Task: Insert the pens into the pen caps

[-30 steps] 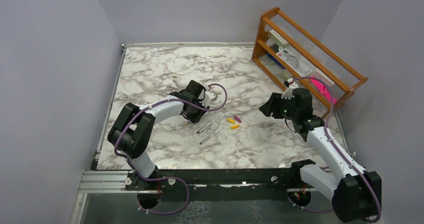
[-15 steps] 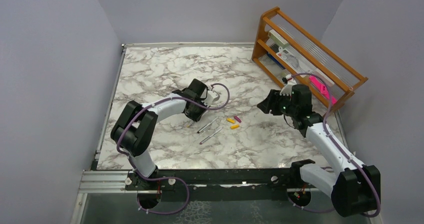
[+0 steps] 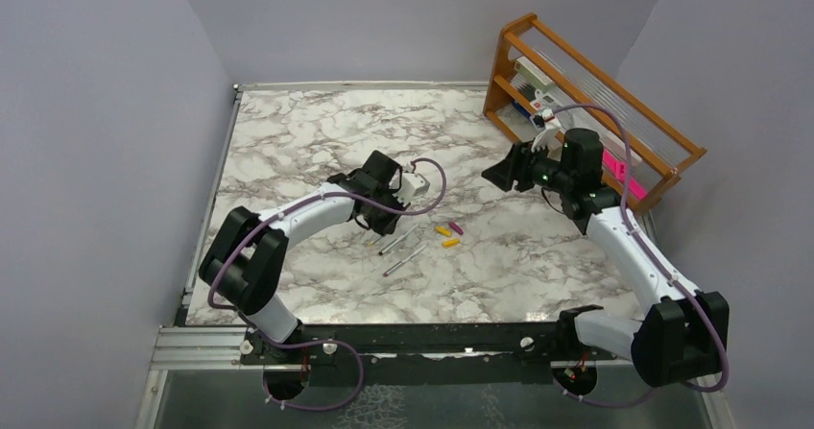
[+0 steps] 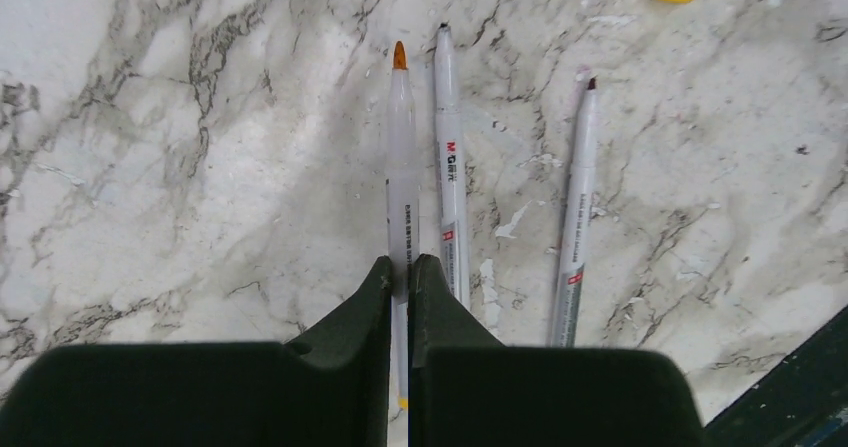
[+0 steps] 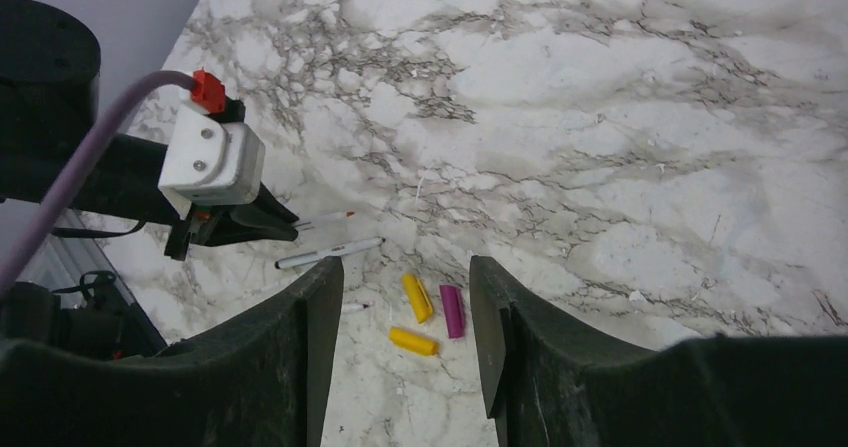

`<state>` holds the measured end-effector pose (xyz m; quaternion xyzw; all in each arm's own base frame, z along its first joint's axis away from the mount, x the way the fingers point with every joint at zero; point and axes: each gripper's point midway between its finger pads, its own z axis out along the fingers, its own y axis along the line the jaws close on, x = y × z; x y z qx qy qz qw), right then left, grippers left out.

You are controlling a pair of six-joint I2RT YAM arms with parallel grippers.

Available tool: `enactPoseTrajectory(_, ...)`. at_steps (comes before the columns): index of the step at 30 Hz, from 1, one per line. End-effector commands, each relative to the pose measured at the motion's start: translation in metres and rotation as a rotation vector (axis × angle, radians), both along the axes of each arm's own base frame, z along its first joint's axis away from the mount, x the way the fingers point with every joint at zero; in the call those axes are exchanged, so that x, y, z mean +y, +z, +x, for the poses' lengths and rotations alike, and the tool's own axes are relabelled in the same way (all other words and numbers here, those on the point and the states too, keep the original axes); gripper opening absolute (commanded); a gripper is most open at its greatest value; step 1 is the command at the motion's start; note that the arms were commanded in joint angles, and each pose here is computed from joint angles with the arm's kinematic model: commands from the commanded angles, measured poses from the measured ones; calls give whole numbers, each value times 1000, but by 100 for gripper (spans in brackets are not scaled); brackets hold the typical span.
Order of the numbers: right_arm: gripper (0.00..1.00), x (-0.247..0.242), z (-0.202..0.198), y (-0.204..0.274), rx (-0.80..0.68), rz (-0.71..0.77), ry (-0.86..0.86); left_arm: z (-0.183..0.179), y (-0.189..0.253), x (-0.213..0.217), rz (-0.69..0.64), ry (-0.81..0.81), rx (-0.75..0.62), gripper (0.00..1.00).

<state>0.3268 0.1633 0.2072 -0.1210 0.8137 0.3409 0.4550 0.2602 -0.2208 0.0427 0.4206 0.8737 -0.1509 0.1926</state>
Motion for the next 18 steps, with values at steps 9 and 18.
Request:
enactPoseTrajectory(9, 49, 18, -27, 36, -70, 353, -9, 8, 101, -41, -364, -59, -246, 0)
enactPoseTrajectory(18, 62, 43, -35, 43, -81, 436, 12, -8, 150, -60, -593, -113, -323, 0)
